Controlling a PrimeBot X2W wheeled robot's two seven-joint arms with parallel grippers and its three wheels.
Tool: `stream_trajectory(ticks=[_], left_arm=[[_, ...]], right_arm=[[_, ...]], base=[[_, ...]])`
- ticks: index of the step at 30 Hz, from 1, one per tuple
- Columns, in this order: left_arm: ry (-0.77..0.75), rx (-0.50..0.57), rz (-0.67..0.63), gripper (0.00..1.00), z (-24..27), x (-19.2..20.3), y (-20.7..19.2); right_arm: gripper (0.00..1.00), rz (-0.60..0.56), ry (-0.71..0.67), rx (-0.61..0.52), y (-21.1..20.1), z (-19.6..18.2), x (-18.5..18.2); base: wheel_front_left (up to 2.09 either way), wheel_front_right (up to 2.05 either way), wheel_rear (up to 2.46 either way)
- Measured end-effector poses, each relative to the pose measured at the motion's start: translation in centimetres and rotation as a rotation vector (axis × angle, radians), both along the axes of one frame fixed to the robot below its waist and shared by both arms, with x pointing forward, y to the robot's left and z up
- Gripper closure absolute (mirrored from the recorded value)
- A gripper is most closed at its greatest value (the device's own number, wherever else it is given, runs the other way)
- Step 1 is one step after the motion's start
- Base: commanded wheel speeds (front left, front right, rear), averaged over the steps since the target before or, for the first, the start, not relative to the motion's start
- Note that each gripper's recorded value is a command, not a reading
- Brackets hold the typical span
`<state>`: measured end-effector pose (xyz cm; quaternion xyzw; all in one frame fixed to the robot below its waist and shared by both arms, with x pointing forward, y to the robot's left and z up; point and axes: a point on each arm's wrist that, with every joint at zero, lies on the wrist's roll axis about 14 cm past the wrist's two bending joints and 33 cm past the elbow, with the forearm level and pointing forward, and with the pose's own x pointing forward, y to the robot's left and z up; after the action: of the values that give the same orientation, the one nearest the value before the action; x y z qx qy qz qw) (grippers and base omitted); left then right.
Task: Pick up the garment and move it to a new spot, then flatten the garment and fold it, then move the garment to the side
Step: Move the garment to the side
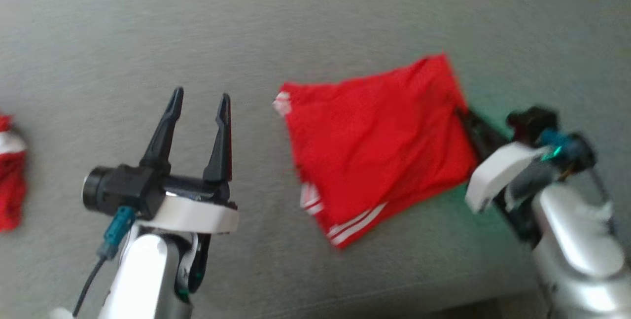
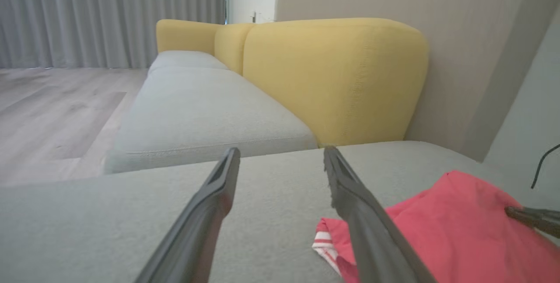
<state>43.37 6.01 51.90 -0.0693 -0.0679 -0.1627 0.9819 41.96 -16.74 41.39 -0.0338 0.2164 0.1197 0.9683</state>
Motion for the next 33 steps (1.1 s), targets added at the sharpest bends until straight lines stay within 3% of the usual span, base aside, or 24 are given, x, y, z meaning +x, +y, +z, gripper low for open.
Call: stream_trajectory(ticks=[8,16,30,31,33], left_arm=[[0.006,-0.023,-0.153,0.0,-1.5,2.4,-5.1],[0.042,-0.028,-0.204,0.0,-4.2,4.3,-6.9],[0.082,-0.027,-0.238,0.0,-7.6,6.1,-7.6],[0.077,-0.03,-0.24,0.0,-7.6,6.5,-7.8],[0.076,-0.03,-0.243,0.0,-7.8,6.7,-7.9]], right_arm=[[1.0,-0.23,-0.083,-0.15,-12.0,3.4,3.1],[1.0,-0.42,-0.08,-0.267,-21.6,4.7,4.5],[1.0,-0.558,-0.038,-0.254,-25.9,2.0,5.1],[0.66,-0.57,-0.034,-0.245,-26.0,1.5,5.3],[0.45,-0.574,-0.033,-0.232,-25.7,1.2,5.5]], base=[[0.0,0.0,0.0],[0.0,0.0,0.0],[0.0,0.0,0.0],[0.0,0.0,0.0],[0.0,0.0,0.0]])
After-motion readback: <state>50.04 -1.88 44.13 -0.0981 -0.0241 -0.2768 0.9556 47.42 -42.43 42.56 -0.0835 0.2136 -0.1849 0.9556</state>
